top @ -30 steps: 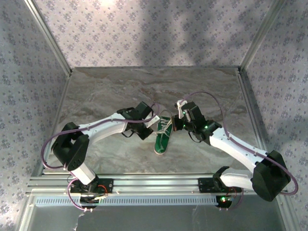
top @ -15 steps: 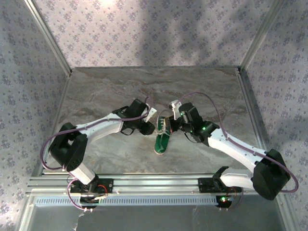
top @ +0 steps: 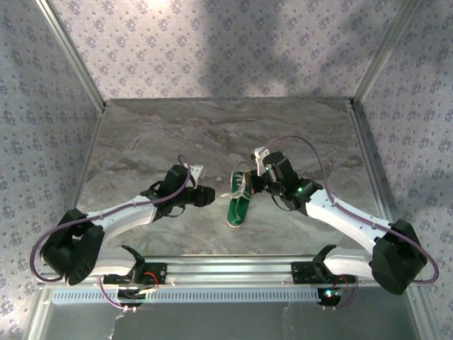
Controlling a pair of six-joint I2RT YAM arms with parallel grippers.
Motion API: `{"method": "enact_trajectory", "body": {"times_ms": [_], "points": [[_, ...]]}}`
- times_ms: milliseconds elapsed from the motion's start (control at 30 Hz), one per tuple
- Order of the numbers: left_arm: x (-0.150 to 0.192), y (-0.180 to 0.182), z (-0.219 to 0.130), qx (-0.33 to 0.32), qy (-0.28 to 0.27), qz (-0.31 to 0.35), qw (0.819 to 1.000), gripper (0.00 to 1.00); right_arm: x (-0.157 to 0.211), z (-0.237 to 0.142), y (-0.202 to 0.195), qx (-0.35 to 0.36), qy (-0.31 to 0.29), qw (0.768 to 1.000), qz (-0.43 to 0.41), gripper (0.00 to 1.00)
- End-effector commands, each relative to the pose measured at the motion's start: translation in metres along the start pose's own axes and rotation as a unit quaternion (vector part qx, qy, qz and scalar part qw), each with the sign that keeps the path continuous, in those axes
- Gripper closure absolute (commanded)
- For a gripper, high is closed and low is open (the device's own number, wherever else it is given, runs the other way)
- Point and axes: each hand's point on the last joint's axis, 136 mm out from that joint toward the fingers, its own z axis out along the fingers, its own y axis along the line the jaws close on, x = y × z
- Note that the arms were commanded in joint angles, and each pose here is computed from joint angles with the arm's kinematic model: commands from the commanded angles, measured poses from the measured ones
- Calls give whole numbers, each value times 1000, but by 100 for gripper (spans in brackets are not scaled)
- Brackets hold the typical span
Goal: Tie the shoes
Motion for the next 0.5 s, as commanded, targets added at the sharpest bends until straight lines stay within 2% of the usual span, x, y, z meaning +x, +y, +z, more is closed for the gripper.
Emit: {"method": "enact_trajectory", "body": {"times_ms": [0,100,200,333,467], "points": [[-2,-4,-1,4,-23,-29,999,63,0,3,-3,7,-3,1000,8,100],[-6,4,0,-20,-27,-43,998,63,1,4,-1,4,0,1000,7,100],[-22,5,4,-36,-13,-26,999,63,2,4,-1,4,5,1000,1,100],[-32,1,19,-19,40,10,999,66,4,0,1,0,15,1000,-9,100],[-29,-9,33,9,97,42,994,68,5,-5,0,0,17,1000,-12,100]]}}
